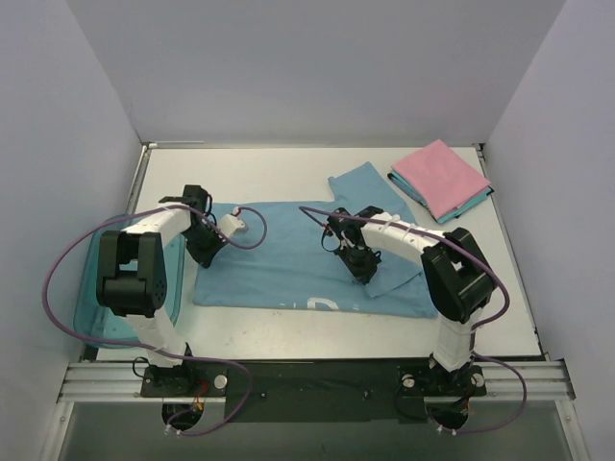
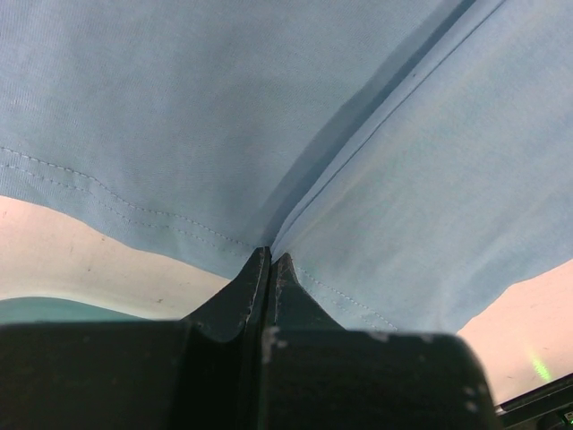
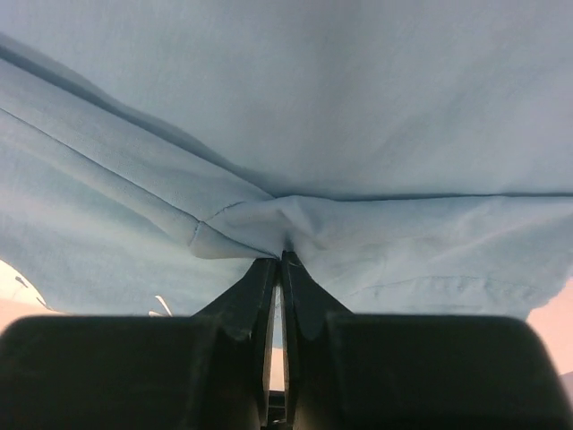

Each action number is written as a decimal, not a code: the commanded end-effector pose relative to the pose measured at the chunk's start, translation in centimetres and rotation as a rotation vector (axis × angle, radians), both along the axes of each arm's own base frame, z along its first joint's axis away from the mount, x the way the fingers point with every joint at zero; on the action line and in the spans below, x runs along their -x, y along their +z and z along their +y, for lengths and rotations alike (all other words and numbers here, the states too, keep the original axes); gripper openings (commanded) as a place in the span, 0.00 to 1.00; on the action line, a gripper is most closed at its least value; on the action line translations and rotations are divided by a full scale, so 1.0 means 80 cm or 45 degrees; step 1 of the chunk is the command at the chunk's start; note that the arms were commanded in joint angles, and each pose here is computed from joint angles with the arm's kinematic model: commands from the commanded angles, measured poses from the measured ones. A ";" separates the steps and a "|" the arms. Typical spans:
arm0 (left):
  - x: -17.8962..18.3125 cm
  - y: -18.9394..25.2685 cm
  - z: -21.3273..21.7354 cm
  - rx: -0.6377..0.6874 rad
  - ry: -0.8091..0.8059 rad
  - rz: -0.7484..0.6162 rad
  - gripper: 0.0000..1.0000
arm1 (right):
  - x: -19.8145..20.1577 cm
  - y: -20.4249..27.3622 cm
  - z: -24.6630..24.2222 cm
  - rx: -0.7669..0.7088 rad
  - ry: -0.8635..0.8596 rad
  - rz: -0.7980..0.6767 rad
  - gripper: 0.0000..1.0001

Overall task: Fold and stack the t-shirts
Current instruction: Fold the flattened tshirt in 1/3 of the way, then grap the side of the flattened tshirt furthest away from the robot with both arms, then fold the other side of the tshirt into a rectangle

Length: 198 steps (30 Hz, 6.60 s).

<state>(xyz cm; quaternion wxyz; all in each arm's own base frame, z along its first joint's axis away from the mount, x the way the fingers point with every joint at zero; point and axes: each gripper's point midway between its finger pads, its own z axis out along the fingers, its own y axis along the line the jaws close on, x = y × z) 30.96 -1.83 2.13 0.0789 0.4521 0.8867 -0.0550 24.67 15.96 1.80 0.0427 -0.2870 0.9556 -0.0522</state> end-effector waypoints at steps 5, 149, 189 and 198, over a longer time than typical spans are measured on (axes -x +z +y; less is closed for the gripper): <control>-0.019 0.030 0.009 -0.038 0.075 -0.082 0.00 | -0.039 0.043 0.006 0.017 -0.099 -0.162 0.00; -0.150 0.064 -0.031 0.248 -0.045 0.042 0.80 | -0.458 0.101 -0.024 -1.005 -0.995 -0.617 0.00; -0.007 0.098 -0.047 0.113 -0.329 0.082 0.00 | -0.098 0.173 -0.090 -0.941 -0.953 -0.265 0.00; 0.040 0.079 -0.040 0.057 -0.397 0.130 0.00 | 0.022 0.129 -0.128 -0.825 -1.120 -0.190 0.00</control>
